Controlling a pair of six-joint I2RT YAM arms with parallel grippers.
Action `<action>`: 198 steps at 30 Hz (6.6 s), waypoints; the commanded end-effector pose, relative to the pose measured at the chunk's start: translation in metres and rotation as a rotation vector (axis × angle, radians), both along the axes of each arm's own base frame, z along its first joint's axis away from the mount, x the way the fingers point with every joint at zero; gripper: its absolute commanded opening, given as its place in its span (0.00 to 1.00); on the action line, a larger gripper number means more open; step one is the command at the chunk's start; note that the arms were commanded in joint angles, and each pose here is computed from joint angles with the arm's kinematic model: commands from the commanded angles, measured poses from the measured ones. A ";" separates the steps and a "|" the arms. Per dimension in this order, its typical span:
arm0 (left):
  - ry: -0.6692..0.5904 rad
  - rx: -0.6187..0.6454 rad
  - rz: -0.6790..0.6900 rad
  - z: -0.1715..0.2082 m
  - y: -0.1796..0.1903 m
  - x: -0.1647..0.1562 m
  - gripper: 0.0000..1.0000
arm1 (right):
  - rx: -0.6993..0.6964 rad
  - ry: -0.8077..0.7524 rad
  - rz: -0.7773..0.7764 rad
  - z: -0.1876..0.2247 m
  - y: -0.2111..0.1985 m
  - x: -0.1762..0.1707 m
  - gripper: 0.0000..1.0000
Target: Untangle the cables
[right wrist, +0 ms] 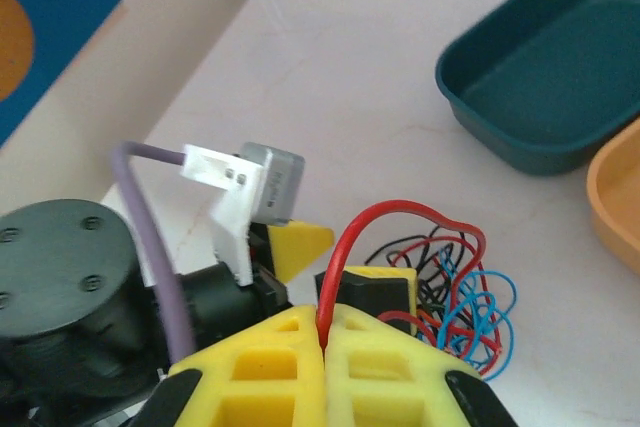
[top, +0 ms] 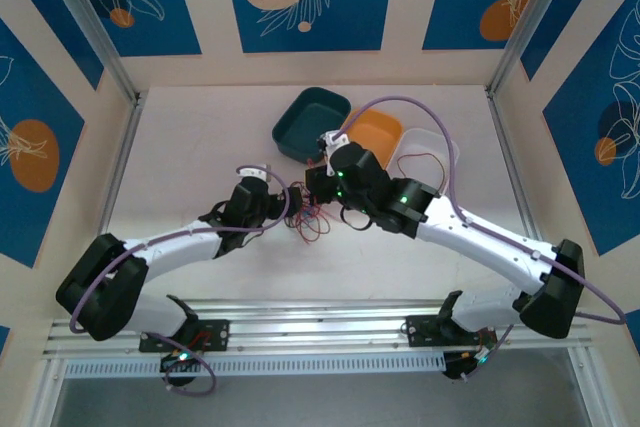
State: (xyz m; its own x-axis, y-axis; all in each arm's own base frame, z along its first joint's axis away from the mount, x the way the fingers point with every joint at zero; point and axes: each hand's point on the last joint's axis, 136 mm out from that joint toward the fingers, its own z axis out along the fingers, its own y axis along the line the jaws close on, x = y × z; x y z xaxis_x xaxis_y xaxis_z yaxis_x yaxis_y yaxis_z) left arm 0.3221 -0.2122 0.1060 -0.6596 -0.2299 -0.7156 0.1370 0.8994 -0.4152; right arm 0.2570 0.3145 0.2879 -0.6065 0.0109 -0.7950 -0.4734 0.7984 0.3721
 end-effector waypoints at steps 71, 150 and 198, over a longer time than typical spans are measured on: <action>-0.181 -0.016 -0.054 0.035 0.016 -0.012 1.00 | -0.103 -0.069 -0.513 0.079 -0.199 0.079 0.00; -0.136 0.040 -0.028 0.021 0.021 -0.009 1.00 | -0.323 0.571 -0.565 -0.212 -0.262 0.199 0.00; -0.148 0.049 -0.015 0.022 0.030 -0.016 1.00 | -0.845 0.472 -0.714 -0.192 -0.278 0.189 0.24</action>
State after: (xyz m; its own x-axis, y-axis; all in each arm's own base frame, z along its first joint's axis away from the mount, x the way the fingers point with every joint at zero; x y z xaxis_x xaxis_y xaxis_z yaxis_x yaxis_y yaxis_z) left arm 0.3060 -0.1897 0.1268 -0.5617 -0.1891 -0.8054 0.2159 0.9063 -0.3634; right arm 0.4551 0.0358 0.0894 -0.9135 0.0087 -0.4067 0.1907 0.8923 -0.4093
